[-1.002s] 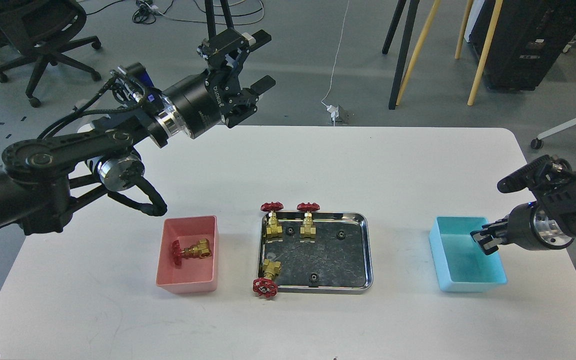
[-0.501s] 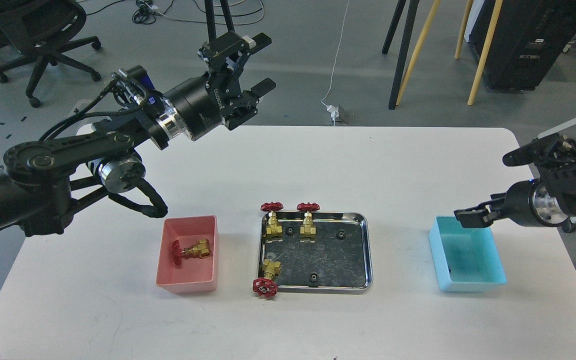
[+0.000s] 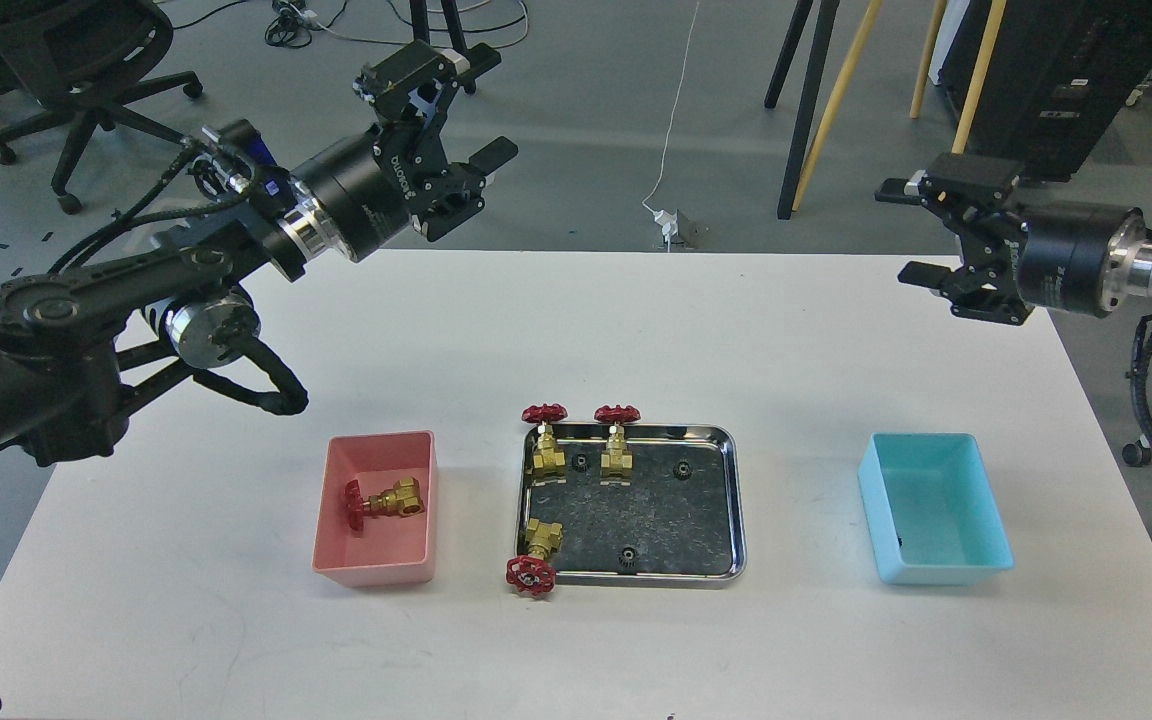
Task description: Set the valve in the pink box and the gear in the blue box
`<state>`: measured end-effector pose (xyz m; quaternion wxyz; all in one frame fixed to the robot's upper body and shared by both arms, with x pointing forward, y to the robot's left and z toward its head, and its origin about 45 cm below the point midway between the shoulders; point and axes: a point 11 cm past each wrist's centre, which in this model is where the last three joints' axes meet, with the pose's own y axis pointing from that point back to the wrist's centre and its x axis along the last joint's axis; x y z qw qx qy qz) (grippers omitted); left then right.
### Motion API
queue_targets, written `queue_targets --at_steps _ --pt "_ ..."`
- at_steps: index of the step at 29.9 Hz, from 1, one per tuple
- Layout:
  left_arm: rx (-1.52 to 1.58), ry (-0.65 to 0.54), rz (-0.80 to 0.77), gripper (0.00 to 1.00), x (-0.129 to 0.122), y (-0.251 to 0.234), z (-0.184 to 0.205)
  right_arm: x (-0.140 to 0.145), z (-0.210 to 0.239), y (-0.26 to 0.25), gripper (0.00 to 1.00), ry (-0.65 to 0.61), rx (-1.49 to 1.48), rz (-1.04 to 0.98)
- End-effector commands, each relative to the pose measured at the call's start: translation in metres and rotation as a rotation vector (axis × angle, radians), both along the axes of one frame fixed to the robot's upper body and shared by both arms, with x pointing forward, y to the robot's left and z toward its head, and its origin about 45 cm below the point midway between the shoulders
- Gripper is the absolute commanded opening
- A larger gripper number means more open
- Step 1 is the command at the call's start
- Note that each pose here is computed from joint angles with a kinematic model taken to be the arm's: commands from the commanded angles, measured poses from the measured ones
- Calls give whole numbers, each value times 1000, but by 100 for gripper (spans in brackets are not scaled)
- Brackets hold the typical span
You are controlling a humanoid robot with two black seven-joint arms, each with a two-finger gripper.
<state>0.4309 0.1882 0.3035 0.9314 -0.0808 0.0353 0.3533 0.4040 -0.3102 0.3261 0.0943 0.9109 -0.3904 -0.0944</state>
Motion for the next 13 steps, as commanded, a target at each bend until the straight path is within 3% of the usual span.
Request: queue_targets --at_steps 1,5,13 --pt "-151 11 -64 94 -6 7 12 14 30 19 99 32 481 -86" --pt "-238 13 31 95 0 32 9 34 25 33 99 8 724 -163" --pt "-358 34 117 99 12 45 9 43 -2 47 99 30 816 -212"
